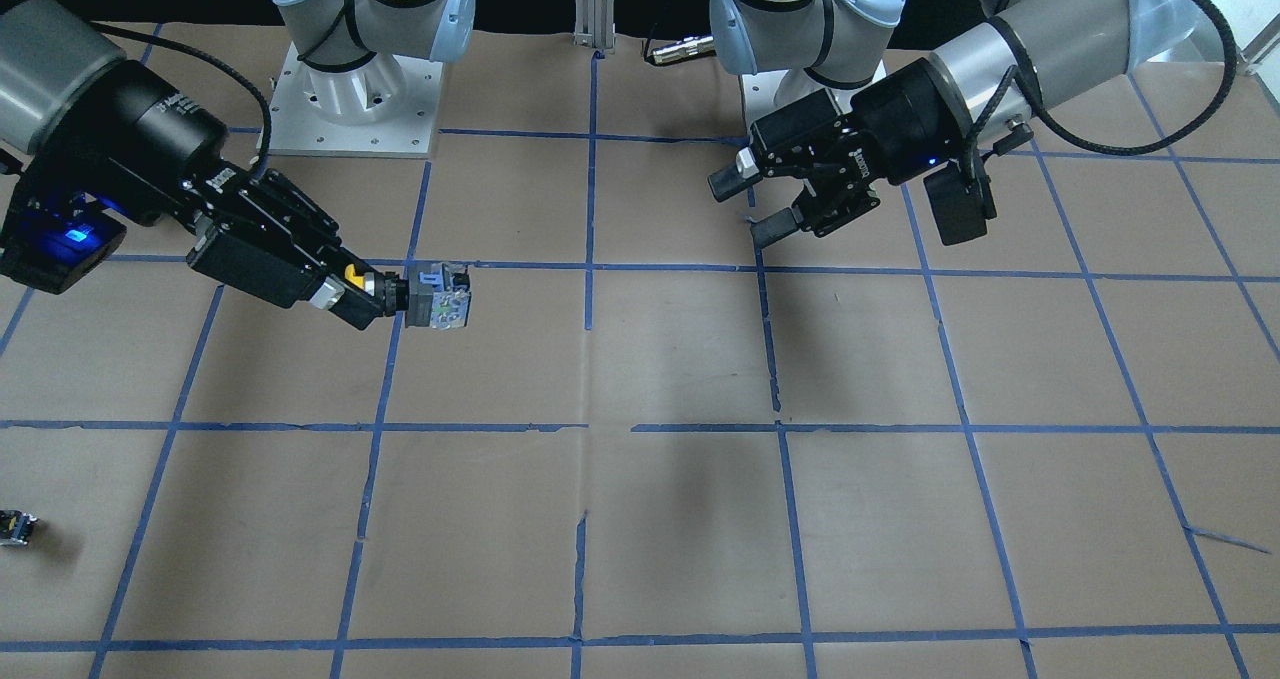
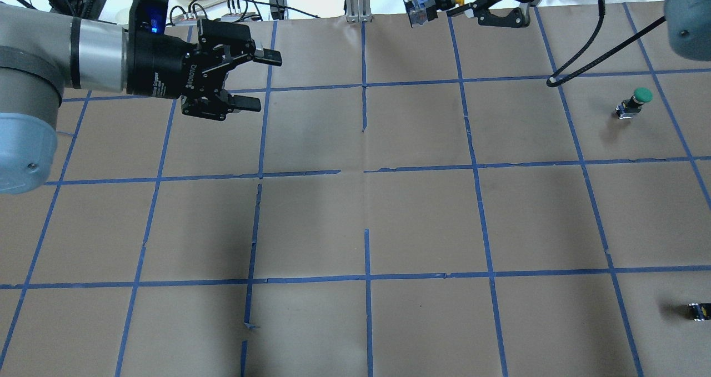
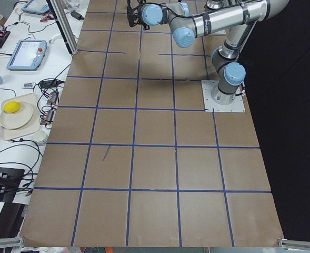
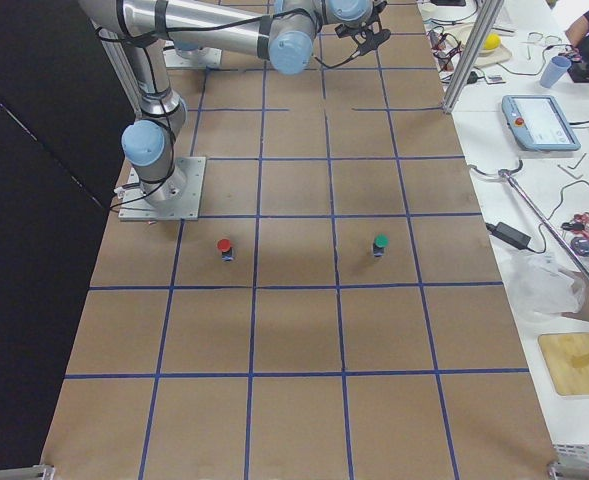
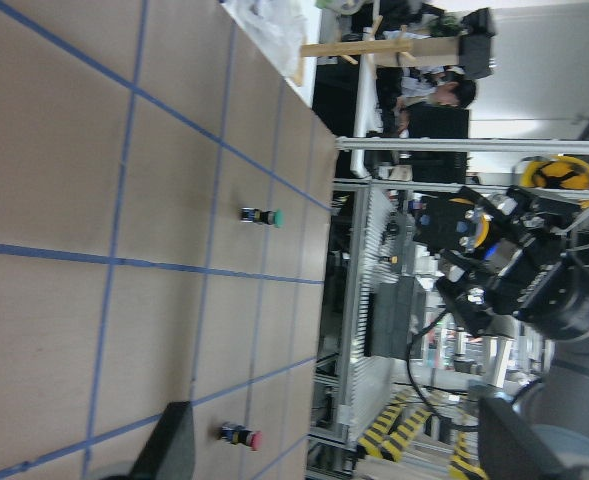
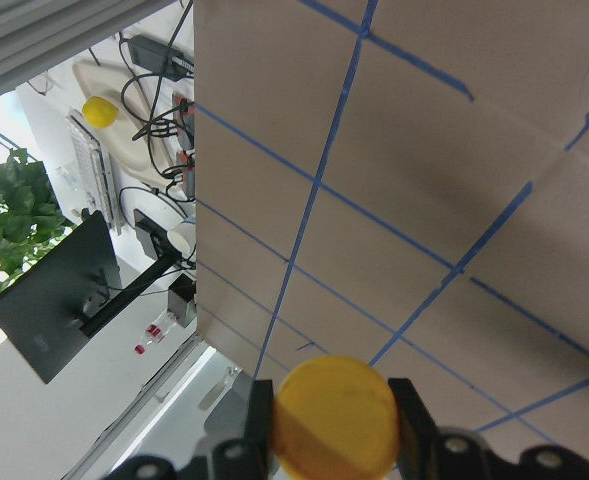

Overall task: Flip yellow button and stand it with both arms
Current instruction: 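Carry the yellow button with the right gripper down toward the green button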

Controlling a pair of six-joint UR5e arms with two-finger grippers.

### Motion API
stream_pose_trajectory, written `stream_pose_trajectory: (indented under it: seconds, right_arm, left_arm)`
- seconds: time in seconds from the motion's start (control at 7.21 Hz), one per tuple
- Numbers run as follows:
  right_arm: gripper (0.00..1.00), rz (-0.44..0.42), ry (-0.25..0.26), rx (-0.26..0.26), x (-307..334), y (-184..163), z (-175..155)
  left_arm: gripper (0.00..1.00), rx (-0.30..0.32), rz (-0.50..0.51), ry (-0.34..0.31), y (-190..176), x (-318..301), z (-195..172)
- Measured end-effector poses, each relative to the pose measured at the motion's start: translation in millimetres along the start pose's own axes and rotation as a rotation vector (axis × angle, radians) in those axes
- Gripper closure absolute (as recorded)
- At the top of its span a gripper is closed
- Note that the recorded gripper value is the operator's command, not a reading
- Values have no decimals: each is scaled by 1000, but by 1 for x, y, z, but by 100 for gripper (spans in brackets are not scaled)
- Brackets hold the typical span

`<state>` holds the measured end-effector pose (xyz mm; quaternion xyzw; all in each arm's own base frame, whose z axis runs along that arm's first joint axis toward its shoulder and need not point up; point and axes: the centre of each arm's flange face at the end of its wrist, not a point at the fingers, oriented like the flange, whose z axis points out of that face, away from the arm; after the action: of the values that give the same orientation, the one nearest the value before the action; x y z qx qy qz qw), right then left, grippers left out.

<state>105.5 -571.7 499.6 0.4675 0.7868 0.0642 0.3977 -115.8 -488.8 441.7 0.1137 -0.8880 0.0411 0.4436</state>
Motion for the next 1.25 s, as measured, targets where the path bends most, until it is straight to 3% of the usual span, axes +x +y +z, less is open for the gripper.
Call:
stream_pose_trajectory:
  seconds: [0.14, 0.42, 0.55, 0.69, 0.97, 1.11, 1.25]
  right_arm:
    - [95, -87, 93, 73, 13, -17, 5]
    - [93, -237, 363, 201, 49, -57, 0]
    - [93, -255, 485, 249, 70, -79, -10]
    - [93, -242, 590, 303, 91, -100, -20]
    - [93, -202, 802, 446, 125, -133, -44]
    - [93, -174, 872, 522, 142, -150, -48]
    - [93, -145, 886, 609, 161, -164, -41]
  left_arm:
    - [0, 5, 13, -125, -11, -6, 1]
    - [0, 9, 69, -370, -52, 10, -1]
    - [0, -10, 102, -502, -69, 22, 6]
    - [0, -17, 154, -641, -73, 34, 14]
    - [0, -12, 285, -886, -51, 56, -6]
    - [0, -33, 327, -958, -36, 57, -21]
    - [0, -46, 345, -976, -27, 56, -29]
